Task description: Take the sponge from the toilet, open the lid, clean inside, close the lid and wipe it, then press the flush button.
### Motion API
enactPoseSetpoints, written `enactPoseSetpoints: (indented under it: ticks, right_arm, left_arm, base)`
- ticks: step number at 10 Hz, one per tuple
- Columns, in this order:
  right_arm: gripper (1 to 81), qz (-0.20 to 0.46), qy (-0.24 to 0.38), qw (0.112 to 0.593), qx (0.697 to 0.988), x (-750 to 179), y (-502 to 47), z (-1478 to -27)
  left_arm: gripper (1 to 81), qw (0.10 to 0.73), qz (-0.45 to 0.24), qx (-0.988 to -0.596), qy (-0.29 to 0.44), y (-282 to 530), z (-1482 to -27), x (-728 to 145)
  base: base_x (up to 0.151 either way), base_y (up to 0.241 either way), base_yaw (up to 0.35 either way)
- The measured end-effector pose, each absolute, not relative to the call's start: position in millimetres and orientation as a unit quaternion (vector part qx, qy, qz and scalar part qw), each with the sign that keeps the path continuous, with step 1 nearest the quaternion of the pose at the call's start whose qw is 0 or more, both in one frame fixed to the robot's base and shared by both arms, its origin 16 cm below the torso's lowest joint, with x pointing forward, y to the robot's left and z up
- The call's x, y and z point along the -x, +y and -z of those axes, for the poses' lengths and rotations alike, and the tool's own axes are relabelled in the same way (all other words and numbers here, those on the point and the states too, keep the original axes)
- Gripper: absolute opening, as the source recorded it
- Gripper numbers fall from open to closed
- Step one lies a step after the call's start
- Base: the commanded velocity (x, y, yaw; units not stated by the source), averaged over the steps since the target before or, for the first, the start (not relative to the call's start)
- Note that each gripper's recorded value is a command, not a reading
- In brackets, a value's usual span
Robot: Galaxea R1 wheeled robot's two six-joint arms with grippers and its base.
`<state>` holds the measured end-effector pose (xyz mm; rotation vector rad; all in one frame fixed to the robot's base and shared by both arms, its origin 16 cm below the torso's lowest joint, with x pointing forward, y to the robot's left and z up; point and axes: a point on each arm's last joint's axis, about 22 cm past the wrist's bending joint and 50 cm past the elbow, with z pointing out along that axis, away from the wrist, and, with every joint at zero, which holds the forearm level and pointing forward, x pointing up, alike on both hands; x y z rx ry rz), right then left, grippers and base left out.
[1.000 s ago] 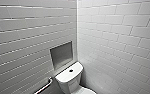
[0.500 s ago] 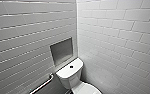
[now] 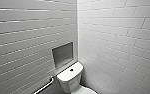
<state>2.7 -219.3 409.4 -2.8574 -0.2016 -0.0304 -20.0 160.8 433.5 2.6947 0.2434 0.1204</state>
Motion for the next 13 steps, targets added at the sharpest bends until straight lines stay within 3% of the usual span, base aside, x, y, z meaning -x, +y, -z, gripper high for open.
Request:
enactPoseSetpoints:
  ticks: [13]
  right_arm:
    - [1.0,0.006,-0.069,0.146,0.987,5.1,-205.3,-410.5]
  left_arm:
    - [81.1,0.216,-0.041,-0.97,0.104,157.7,-433.4,23.1]
  base:
    - [0.0,0.0,0.0]
